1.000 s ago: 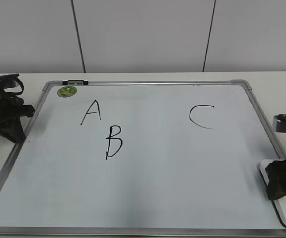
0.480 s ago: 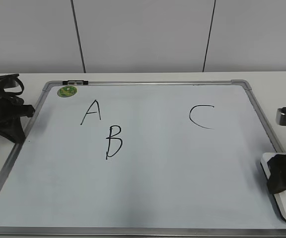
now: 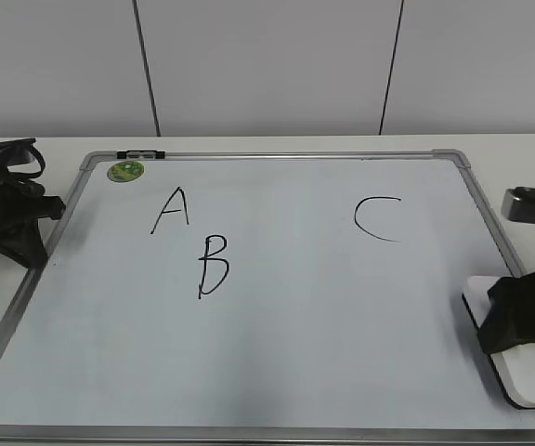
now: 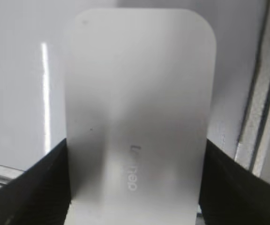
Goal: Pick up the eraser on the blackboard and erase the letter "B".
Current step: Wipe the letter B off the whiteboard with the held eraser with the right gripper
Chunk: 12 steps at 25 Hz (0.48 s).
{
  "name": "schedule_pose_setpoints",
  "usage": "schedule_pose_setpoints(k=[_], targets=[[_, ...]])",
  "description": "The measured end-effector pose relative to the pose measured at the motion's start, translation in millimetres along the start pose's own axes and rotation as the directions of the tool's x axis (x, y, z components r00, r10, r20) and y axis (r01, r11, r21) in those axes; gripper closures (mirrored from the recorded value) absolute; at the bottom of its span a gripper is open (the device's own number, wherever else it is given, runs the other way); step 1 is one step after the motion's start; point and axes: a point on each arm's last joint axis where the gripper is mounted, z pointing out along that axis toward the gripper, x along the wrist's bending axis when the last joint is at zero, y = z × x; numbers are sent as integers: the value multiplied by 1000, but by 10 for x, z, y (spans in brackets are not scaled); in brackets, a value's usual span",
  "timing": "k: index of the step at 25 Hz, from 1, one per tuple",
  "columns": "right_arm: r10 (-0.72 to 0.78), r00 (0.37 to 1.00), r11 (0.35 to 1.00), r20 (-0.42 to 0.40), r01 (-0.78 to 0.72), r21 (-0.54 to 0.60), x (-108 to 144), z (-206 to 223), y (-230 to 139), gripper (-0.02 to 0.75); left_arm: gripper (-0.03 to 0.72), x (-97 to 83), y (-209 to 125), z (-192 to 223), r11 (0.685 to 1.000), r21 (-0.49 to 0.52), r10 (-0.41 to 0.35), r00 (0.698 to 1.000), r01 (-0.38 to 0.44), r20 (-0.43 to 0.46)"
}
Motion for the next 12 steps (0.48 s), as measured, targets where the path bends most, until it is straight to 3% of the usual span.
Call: schedule_pose_setpoints(k=[6, 12], targets=[[-146, 988, 989, -58, 145, -21, 341, -201, 227, 184, 678, 0, 0, 0, 1000, 0, 0, 1000, 0, 0], [-349, 932, 936, -95, 341, -91, 960, -417, 461, 184, 678, 0, 0, 0, 1000, 0, 0, 1000, 0, 0]])
